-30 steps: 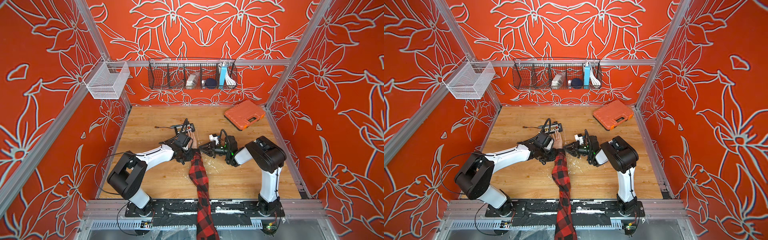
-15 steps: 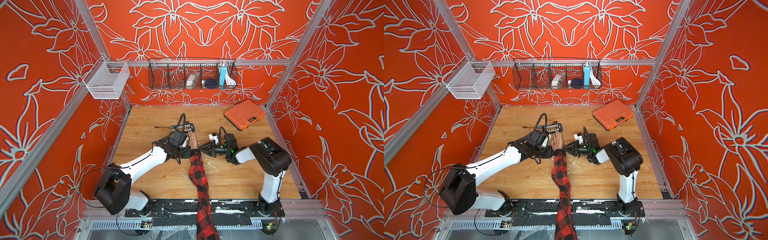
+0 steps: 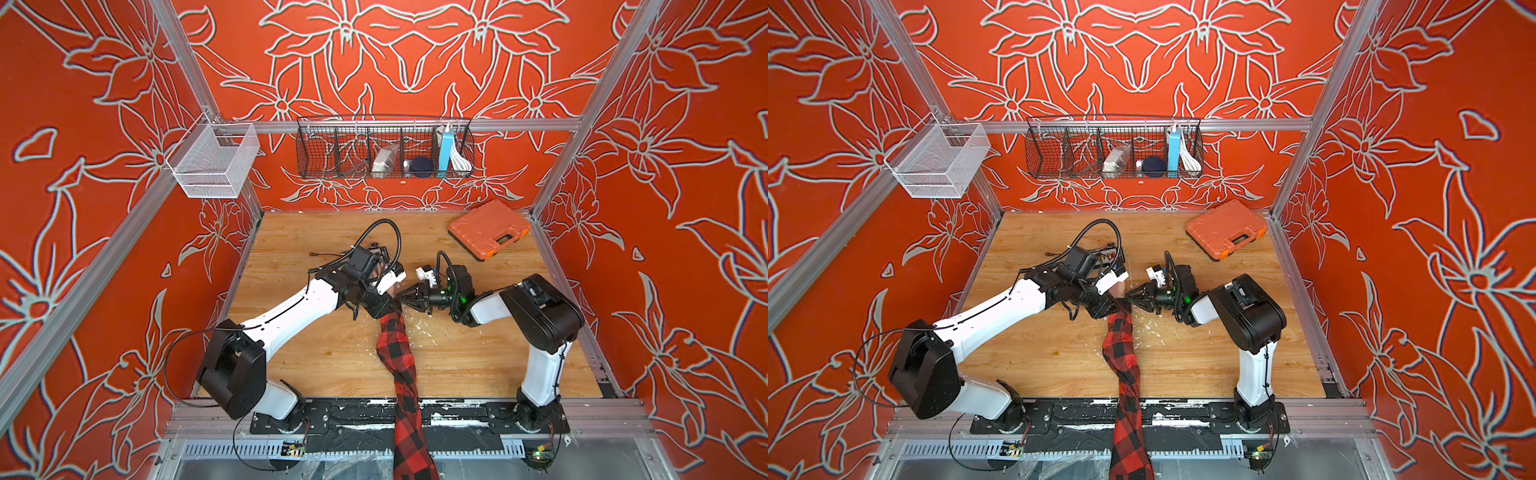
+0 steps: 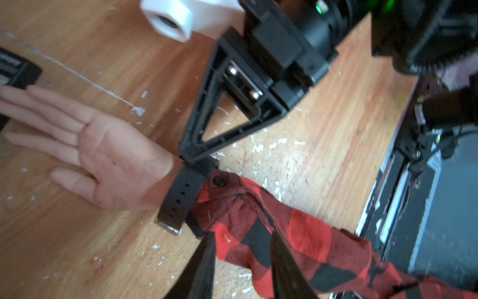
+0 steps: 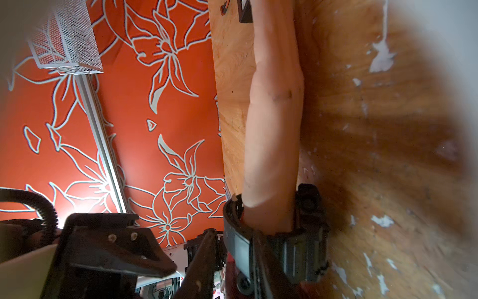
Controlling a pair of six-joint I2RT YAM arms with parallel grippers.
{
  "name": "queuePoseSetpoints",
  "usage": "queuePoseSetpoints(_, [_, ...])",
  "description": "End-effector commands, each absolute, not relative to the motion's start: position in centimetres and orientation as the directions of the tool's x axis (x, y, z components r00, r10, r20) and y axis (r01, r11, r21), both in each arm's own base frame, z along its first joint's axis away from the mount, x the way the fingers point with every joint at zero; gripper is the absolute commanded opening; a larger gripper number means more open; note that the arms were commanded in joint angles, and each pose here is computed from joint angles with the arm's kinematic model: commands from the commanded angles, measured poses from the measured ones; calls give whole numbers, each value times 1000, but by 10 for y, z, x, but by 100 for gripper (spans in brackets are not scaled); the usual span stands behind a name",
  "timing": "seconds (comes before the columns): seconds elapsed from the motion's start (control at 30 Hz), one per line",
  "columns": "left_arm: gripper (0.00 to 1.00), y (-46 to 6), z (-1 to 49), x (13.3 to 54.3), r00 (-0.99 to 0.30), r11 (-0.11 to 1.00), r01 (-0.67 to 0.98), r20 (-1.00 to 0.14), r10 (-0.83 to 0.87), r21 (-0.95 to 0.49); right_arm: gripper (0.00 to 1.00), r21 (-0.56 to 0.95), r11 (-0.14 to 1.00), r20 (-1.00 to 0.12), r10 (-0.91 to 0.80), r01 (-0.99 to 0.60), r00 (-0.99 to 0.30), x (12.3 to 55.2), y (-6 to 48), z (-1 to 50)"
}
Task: Take off the watch
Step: Untie the watch from the hand.
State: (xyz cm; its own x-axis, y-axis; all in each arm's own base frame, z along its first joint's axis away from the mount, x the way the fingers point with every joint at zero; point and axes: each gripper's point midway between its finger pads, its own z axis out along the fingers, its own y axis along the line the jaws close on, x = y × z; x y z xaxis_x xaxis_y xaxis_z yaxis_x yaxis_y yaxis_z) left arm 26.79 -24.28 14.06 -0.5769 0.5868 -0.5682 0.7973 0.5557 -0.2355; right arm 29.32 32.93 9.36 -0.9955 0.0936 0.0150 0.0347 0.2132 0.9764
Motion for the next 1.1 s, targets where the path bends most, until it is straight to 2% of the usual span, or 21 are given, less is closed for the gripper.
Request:
queuePoseSetpoints(0.0, [37, -240, 143, 265, -410, 399, 901, -629, 660, -169, 28, 980, 199, -16, 65, -3, -998, 292, 334, 105])
queuePoseSetpoints(0.23, [38, -229, 132, 285, -281, 325, 945, -622, 731, -45, 28, 980, 198, -11, 59, 1, -998, 292, 335, 103])
queuePoseSetpoints(0.43, [38, -235, 124, 301, -222, 275, 961, -649, 728, -20, 28, 980, 197, -8, 59, 3, -998, 293, 336, 103])
queuePoseSetpoints(0.63, [38, -236, 127, 311, -202, 270, 963, -686, 699, -9, 28, 980, 201, -7, 56, 4, -998, 292, 336, 103])
queuePoseSetpoints(0.87, [40, -236, 115, 300, -200, 215, 975, -673, 712, -63, 28, 980, 201, -5, 55, 6, -998, 292, 336, 102])
queuePoseSetpoints(1.07, [39, -233, 102, 309, -205, 230, 972, -642, 739, -46, 28, 979, 202, -4, 56, 7, -998, 292, 336, 102])
